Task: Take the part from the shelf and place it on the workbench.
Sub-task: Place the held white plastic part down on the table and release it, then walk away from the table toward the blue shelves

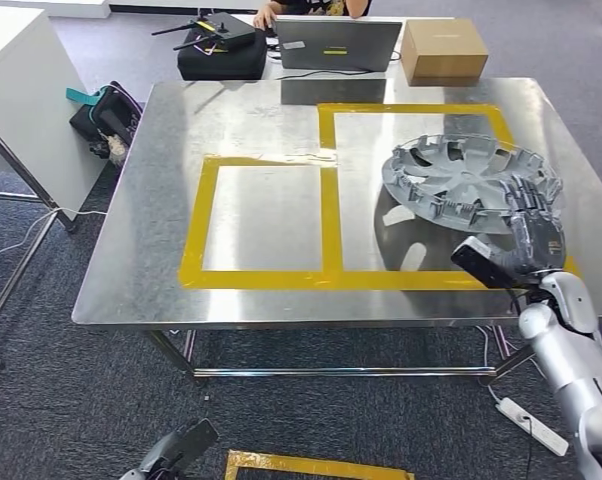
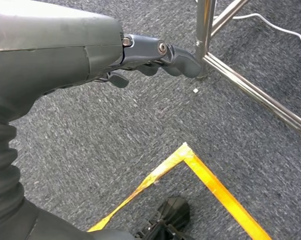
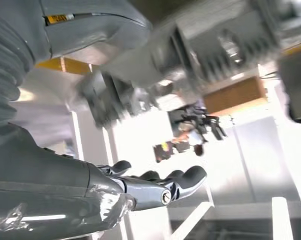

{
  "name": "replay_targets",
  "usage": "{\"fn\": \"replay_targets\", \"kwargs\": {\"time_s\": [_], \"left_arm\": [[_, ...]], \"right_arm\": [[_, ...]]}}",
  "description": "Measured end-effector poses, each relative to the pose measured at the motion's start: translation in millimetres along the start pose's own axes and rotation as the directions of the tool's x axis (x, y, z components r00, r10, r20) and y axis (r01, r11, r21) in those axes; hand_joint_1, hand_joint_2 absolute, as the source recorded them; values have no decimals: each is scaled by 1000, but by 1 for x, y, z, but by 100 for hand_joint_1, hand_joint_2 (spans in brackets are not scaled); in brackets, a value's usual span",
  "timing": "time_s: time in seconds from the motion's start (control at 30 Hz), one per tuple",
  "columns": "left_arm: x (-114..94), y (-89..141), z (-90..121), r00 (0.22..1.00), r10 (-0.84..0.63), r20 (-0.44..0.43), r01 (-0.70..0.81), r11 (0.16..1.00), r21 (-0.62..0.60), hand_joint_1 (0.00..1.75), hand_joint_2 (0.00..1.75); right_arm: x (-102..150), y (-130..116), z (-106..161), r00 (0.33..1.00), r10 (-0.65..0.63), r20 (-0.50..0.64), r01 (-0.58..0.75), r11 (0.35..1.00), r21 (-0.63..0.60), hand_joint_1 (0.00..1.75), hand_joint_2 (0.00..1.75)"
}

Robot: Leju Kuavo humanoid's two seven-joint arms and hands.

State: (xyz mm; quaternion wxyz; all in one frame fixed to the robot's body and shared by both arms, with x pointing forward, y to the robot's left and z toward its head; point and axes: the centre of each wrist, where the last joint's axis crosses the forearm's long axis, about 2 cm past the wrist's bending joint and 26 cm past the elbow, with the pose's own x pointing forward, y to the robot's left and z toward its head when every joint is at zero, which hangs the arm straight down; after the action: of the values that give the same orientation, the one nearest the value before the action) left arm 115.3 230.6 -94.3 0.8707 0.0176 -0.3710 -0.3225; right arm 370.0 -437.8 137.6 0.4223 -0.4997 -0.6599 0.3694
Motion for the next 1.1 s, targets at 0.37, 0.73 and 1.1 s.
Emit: {"fn": "replay_targets", "kwargs": {"time_s": [0.37,0.73,1.1], "left_arm": [[1,0,-1,1000,-23,4,23,1000,-13,0,175],[1,1,0,1000,4,4,-4,1000,-1,0,0],[-7,-6,5,992,119,-42,-117,991,58,0,0]], "right_arm": [[72,-19,22,930,111,350,10,945,-326,0,175],[92,-29,27,938,14,345,124,918,-376,0,175],[143,-70,100,895,-198,401,407,728,-551,0,0]]}}
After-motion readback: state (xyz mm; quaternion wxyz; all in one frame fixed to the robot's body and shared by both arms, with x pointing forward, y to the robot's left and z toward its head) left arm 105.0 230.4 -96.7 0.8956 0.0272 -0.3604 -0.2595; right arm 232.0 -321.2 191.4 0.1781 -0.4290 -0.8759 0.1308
